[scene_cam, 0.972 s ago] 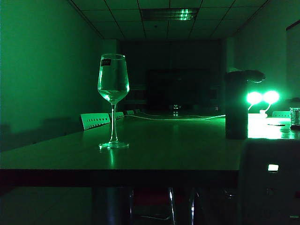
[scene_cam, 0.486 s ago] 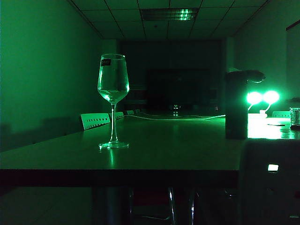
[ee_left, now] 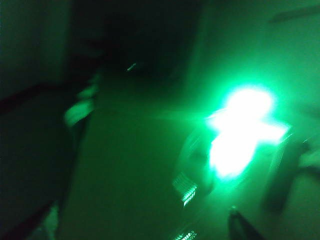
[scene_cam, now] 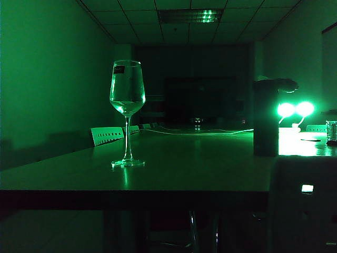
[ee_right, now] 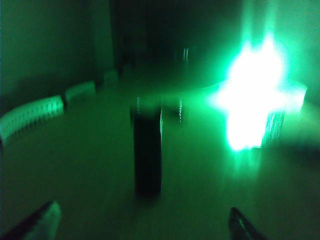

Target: Pick up the black thermos cup, pour some water from it into the stemmed glass, and then put the thermos cup back on the table.

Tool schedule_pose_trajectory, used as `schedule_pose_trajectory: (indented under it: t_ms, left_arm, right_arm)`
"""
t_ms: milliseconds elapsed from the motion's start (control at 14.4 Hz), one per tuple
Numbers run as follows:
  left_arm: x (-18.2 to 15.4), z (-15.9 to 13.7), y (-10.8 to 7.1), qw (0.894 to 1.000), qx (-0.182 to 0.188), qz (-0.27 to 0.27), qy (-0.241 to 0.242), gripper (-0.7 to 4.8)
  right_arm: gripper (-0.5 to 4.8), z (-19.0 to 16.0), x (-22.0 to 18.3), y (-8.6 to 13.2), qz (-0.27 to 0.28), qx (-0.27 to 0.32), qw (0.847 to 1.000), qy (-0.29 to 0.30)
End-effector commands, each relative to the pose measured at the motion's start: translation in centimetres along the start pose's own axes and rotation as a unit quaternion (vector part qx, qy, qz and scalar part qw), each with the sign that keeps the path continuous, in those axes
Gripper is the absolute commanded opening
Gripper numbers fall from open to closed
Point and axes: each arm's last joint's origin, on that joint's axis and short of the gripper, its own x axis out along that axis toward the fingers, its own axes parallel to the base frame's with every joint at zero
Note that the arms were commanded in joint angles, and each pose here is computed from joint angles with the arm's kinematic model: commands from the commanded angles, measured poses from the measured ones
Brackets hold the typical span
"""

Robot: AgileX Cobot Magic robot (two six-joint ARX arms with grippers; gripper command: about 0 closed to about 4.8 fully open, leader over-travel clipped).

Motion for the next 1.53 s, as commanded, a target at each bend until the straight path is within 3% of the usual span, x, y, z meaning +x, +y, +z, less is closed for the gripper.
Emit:
schedule_pose_trajectory:
  t_ms: [69,347,556,694,972,1319,1528]
  left_arm:
    - [0.1,3.6,-0.8,0.999,-0.001,-0.031,-0.03,4.79]
    - [4.5,6.9,-0.5,0.998,-0.012,-0.061,-0.024,4.79]
    - [9.3,8.3,-0.4,0.995,-0.022,-0.099,-0.01,4.79]
    - [12.5,7.8,-1.7,0.989,-0.042,-0.137,0.029,4.79]
    - [17.2,3.2,-5.5,0.98,-0.019,-0.166,0.107,4.79]
    - [19.1,-0.3,-6.6,0.972,-0.021,-0.173,0.156,4.79]
    - [19.2,-0.6,-6.6,0.972,-0.021,-0.173,0.161,4.79]
  right_arm:
    - [4.79,4.7,0.6,0.3,0.002,-0.005,1.0,-0.026]
    - [4.79,10.3,6.2,0.6,0.003,-0.005,0.999,-0.04]
    - [4.79,10.0,11.9,0.7,0.036,-0.007,0.998,-0.043]
    - [4.79,7.1,16.0,0.9,0.046,-0.004,0.999,-0.008]
    - [4.79,-0.8,23.4,1.1,0.062,-0.021,0.997,0.029]
    - [4.79,-10.3,29.7,0.7,0.065,-0.023,0.995,0.079]
    - [4.79,-13.3,32.8,0.7,0.064,-0.024,0.993,0.093]
